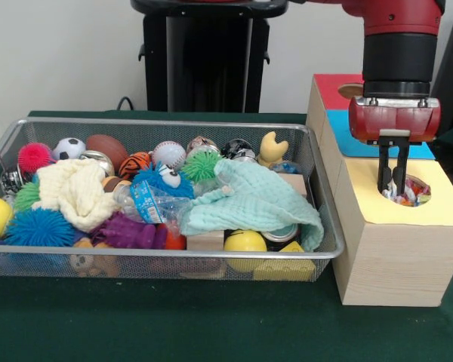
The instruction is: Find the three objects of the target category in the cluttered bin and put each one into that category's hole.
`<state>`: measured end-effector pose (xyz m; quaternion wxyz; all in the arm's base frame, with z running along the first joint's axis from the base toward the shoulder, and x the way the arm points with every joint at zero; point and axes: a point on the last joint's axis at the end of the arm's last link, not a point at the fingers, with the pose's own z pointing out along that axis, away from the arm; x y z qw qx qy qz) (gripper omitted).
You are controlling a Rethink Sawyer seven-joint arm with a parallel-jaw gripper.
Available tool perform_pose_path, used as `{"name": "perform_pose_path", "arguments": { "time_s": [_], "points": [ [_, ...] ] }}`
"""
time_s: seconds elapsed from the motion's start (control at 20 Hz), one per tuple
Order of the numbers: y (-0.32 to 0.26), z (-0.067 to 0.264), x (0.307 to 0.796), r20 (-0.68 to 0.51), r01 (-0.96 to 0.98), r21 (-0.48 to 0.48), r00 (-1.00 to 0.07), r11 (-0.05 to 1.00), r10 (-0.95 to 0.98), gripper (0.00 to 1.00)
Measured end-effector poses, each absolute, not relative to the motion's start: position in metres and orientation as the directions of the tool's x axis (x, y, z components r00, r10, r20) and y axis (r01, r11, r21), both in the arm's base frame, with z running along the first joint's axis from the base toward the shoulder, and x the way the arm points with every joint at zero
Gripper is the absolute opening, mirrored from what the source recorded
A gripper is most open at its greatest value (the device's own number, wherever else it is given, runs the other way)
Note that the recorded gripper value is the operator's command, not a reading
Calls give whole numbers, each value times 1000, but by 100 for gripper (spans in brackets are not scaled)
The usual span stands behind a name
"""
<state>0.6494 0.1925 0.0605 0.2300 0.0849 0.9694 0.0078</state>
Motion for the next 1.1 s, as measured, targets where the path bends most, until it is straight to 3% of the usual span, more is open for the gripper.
{"name": "perform_pose_path", "arguments": {
  "time_s": [1.1],
  "points": [
    [195, 50, 650, -444, 157, 54, -881, 986, 164, 0]
  ]
}}
